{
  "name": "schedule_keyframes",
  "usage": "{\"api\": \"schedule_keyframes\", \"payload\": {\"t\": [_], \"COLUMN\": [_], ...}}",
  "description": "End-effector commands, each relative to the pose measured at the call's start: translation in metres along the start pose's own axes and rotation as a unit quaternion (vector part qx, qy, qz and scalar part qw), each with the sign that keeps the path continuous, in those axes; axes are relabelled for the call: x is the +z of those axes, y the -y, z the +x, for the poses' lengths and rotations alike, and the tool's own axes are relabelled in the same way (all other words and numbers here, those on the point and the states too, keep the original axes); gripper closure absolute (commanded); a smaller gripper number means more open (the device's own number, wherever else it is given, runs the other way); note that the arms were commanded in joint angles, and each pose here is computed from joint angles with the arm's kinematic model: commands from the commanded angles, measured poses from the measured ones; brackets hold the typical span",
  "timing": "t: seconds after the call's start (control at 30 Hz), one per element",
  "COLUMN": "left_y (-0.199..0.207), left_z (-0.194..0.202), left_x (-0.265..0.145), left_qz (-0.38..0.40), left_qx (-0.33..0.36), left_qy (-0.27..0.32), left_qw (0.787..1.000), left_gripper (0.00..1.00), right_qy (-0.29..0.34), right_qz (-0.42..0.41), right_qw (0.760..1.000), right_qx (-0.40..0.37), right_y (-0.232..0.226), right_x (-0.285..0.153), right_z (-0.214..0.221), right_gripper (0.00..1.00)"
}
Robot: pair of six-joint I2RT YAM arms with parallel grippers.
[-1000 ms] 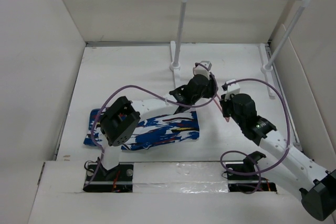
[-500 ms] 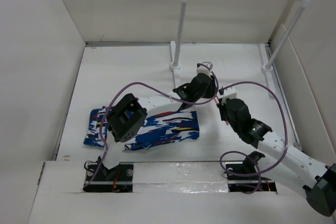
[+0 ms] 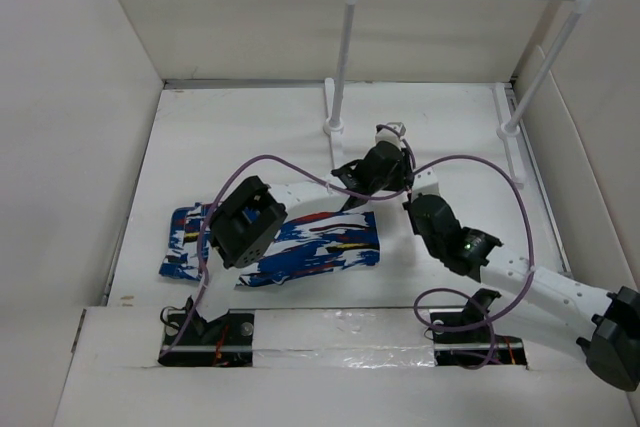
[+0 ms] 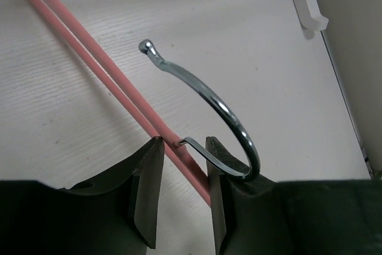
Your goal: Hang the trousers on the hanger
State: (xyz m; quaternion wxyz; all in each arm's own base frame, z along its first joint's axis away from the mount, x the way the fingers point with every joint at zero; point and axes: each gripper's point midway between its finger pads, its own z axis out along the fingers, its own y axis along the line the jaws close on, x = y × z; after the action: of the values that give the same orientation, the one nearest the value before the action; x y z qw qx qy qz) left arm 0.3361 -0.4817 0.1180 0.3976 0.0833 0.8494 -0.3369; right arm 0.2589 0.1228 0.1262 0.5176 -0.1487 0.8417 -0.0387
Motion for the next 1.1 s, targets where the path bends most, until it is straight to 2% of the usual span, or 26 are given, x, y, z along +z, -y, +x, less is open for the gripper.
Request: {"api": "schedule_keyframes", "payload": {"t": [0.0,0.17,0.23,0.33,0.37,0.43,0.47,0.53,0.57,0.67,0.77,0.83,0.93,0.97,1.03,1.07], "left_y": [0.007,0.006,0.008,0.005,0.006,-0.002,-0.007,-0.012,-0.012,-0.019,-0.025,-0.029,-0.029,-0.025,-0.025,-0.022], "left_z": [0.006,0.008,0.007,0.013,0.012,0.011,0.011,0.011,0.018,0.009,0.016,0.013,0.012,0.013,0.018,0.012], "left_x": [0.006,0.002,0.002,0.001,-0.001,-0.002,-0.006,-0.012,-0.016,-0.021,-0.026,-0.027,-0.032,-0.034,-0.038,-0.043], "left_qz": [0.028,0.032,0.035,0.038,0.04,0.035,0.035,0.043,0.06,0.068,0.067,0.069,0.072,0.075,0.07,0.069], "left_qx": [-0.017,-0.03,-0.032,-0.043,-0.051,-0.06,-0.071,-0.086,-0.09,-0.109,-0.119,-0.125,-0.13,-0.128,-0.127,-0.13], "left_qy": [-0.012,-0.008,-0.009,-0.01,-0.007,-0.003,0.001,0.006,0.002,0.011,0.015,0.02,0.024,0.028,0.028,0.046], "left_qw": [0.999,0.999,0.999,0.998,0.998,0.998,0.997,0.995,0.994,0.992,0.991,0.99,0.989,0.989,0.989,0.988], "left_gripper": [0.69,0.82,0.84,1.0,1.0,1.0,1.0,1.0,1.0,1.0,1.0,1.0,1.0,1.0,1.0,1.0], "right_qy": [0.043,0.026,0.025,0.032,0.032,0.038,0.044,0.058,0.058,0.069,0.071,0.073,0.083,0.084,0.071,0.073], "right_qz": [-0.018,-0.008,-0.009,-0.026,-0.03,-0.049,-0.061,-0.094,-0.103,-0.142,-0.166,-0.166,-0.168,-0.176,-0.194,-0.211], "right_qw": [0.998,1.0,0.999,0.999,0.998,0.997,0.996,0.992,0.991,0.985,0.981,0.98,0.978,0.977,0.975,0.972], "right_qx": [0.03,0.015,0.02,0.031,0.034,0.046,0.05,0.059,0.059,0.069,0.074,0.082,0.09,0.086,0.077,0.073], "right_y": [-0.019,-0.024,-0.024,-0.029,-0.03,-0.033,-0.035,-0.041,-0.042,-0.046,-0.046,-0.042,-0.038,-0.041,-0.047,-0.054], "right_x": [0.0,0.003,0.003,0.001,0.0,-0.005,-0.008,-0.018,-0.022,-0.037,-0.048,-0.052,-0.055,-0.056,-0.053,-0.053], "right_z": [-0.025,-0.018,-0.015,-0.015,-0.015,-0.018,-0.021,-0.027,-0.026,-0.027,-0.024,-0.025,-0.028,-0.029,-0.026,-0.028], "right_gripper": [1.0,1.0,1.0,0.99,0.95,0.8,0.64,0.55,0.47,0.34,0.32,0.33,0.49,0.69,0.88,1.0]}}
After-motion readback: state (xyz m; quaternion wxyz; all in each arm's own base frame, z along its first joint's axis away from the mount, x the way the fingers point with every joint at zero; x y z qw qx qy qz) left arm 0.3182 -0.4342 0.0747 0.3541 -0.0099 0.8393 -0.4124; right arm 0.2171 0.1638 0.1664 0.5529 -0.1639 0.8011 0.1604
